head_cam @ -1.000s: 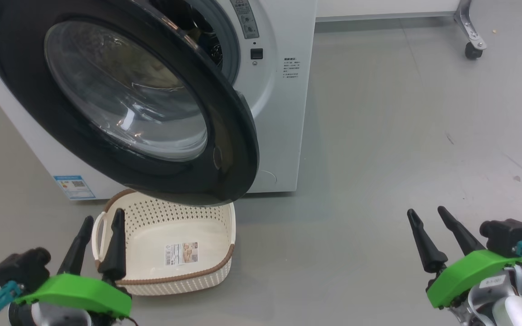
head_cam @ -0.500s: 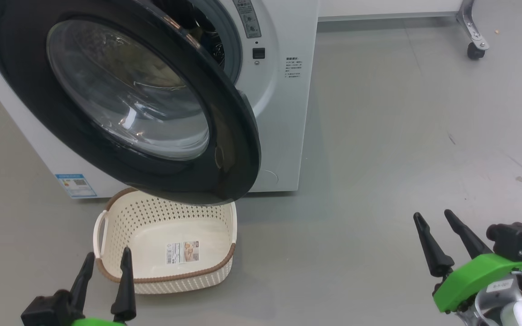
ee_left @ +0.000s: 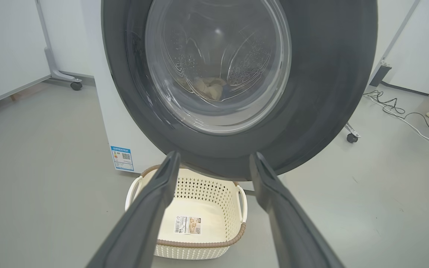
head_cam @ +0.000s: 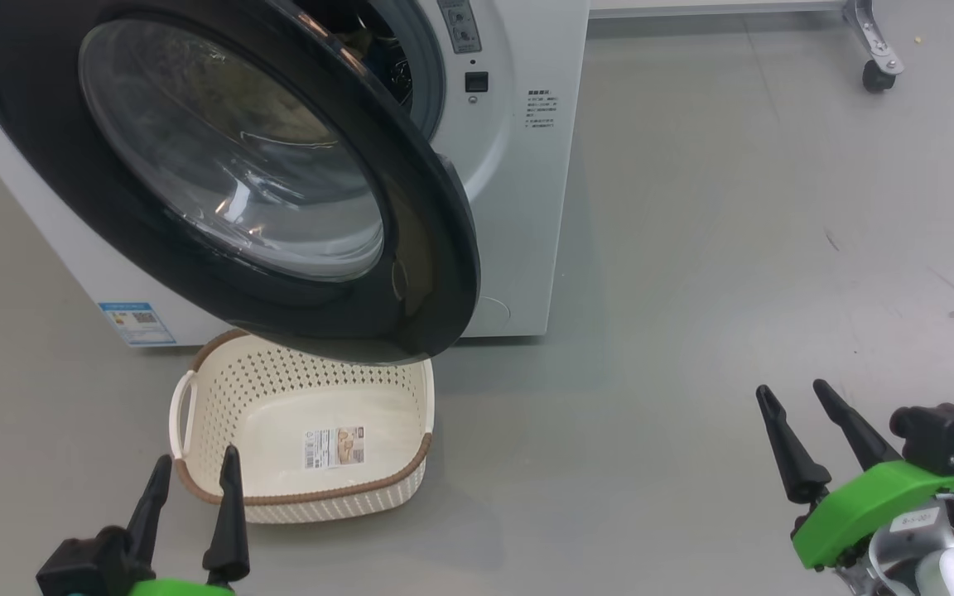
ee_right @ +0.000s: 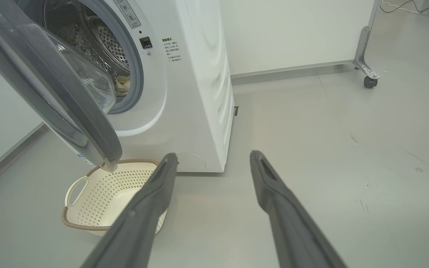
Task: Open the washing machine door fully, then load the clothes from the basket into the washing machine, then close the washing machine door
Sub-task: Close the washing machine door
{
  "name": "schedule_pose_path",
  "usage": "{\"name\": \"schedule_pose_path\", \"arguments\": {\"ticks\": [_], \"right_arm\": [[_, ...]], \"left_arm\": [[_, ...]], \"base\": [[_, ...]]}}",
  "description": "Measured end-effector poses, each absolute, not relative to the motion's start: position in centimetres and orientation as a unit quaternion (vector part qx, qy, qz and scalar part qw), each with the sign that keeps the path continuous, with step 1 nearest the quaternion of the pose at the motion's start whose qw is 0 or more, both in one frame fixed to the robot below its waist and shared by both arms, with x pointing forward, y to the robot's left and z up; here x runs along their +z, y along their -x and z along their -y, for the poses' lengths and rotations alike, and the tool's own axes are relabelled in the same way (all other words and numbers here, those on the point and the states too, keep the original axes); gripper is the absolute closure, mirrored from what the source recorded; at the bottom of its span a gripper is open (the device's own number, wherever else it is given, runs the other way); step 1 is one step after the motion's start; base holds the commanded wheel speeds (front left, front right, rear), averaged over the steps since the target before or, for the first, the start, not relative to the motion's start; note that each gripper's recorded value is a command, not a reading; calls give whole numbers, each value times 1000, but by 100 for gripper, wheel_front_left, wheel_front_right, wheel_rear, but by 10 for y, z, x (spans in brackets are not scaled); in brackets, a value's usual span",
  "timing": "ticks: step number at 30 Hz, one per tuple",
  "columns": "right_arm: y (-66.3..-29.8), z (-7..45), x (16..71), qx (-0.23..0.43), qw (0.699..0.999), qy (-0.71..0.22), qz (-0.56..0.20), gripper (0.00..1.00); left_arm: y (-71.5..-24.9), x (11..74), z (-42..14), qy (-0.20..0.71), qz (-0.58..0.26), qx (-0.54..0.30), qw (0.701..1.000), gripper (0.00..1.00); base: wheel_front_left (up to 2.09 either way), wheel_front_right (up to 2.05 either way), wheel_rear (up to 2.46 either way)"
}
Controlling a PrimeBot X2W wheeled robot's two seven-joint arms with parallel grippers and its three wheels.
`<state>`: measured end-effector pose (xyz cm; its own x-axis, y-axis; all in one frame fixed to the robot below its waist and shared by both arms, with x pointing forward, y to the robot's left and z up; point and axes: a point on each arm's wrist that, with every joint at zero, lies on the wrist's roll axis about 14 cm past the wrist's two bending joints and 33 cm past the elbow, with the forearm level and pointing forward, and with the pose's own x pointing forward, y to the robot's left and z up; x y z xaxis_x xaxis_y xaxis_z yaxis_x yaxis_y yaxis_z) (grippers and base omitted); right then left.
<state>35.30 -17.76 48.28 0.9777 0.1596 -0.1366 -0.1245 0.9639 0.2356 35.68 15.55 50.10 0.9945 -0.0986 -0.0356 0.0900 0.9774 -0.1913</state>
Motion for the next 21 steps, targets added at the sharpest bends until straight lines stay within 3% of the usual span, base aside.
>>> {"name": "schedule_pose_path", "arguments": {"ticks": [14, 15, 21], "right_arm": [[-360, 172, 482, 81, 987, -114, -79, 0], [-362, 171, 485, 82, 987, -114, -75, 100], [-393, 151, 538, 125, 987, -103, 8, 100]], "left_arm": [[-355, 495, -154, 94, -30, -49, 994, 0], [-355, 495, -154, 94, -30, -49, 994, 0], [-357, 500, -161, 89, -18, -40, 995, 0]], "base": [[0, 0, 0], [0, 0, 0], [0, 0, 0]]}}
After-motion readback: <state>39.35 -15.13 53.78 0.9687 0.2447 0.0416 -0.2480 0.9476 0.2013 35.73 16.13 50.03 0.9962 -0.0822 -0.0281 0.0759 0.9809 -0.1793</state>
